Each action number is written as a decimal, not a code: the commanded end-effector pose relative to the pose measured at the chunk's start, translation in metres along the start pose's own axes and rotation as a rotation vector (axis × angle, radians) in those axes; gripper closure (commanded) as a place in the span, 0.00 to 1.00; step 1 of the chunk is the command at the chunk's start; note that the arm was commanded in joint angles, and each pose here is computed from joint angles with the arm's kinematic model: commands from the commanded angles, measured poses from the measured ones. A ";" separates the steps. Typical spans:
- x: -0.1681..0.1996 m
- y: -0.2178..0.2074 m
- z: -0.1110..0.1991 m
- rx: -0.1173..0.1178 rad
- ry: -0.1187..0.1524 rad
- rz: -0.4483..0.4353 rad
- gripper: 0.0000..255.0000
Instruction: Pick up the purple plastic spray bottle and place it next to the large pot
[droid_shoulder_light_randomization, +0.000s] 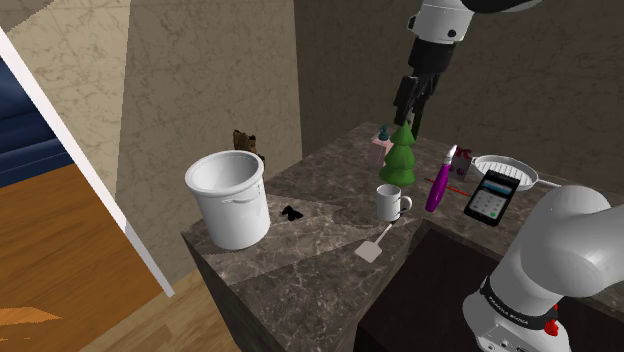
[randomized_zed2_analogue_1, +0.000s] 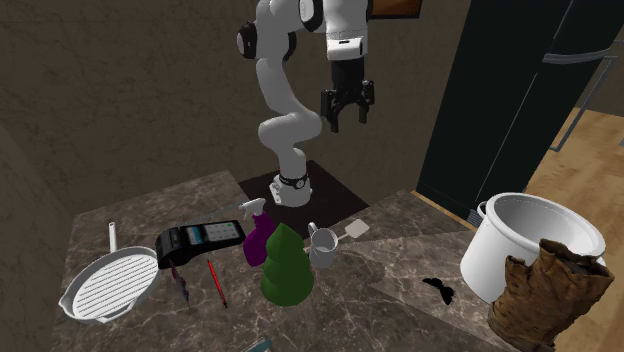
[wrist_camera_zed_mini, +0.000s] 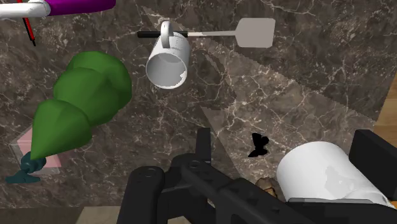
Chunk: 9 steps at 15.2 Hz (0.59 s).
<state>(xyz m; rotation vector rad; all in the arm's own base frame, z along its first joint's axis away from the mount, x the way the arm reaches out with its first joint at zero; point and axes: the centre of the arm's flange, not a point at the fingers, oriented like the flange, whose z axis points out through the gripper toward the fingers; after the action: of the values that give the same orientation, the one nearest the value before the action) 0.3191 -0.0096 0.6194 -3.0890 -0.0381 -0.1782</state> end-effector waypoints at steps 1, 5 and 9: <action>0.000 0.000 0.000 0.000 0.000 0.000 0.00; 0.021 0.046 0.027 0.017 -0.036 0.137 0.00; 0.035 0.093 0.056 0.035 -0.071 0.274 0.00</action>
<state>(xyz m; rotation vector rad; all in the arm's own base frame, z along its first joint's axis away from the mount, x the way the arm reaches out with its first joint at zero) 0.3606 -0.0872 0.5705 -3.0335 0.3188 -0.0703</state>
